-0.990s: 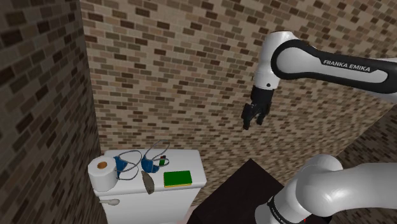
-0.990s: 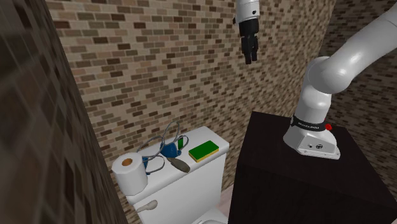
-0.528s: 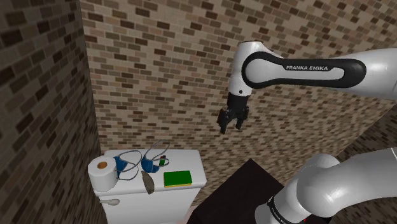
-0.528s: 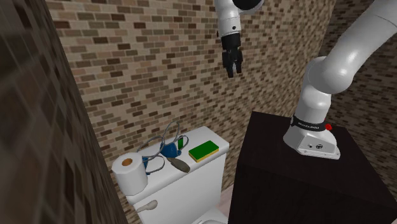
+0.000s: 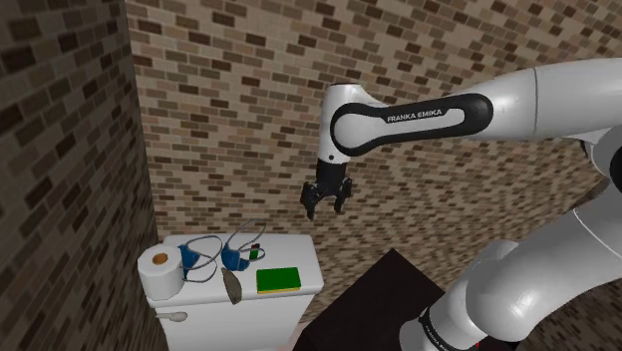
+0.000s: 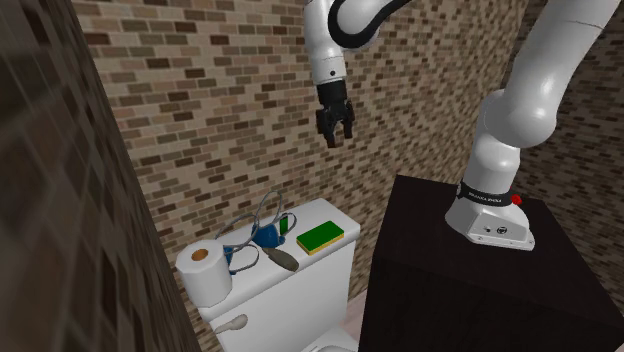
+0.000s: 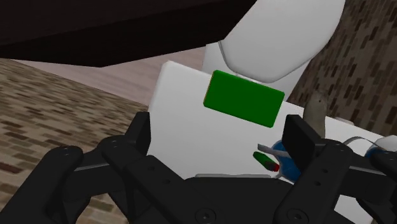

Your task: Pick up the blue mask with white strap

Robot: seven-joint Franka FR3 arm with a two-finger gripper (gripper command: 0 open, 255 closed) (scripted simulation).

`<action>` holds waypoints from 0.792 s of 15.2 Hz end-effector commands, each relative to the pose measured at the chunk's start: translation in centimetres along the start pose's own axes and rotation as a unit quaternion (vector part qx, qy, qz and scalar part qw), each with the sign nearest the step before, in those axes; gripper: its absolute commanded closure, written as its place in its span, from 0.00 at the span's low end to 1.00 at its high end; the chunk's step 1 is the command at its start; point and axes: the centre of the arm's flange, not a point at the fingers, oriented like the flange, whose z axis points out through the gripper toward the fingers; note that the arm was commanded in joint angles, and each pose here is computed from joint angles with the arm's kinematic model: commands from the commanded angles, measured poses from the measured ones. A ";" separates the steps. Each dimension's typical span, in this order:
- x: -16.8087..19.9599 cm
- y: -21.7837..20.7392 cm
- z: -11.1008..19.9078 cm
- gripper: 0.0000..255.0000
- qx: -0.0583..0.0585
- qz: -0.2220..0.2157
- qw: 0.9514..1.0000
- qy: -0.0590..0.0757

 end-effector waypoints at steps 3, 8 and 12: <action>3.3 -3.4 2.7 0.00 0.001 0.011 1.000 -0.002; 7.6 -7.5 5.7 0.00 0.001 0.023 1.000 -0.004; 11.0 -10.8 8.1 0.00 0.002 0.033 0.999 -0.006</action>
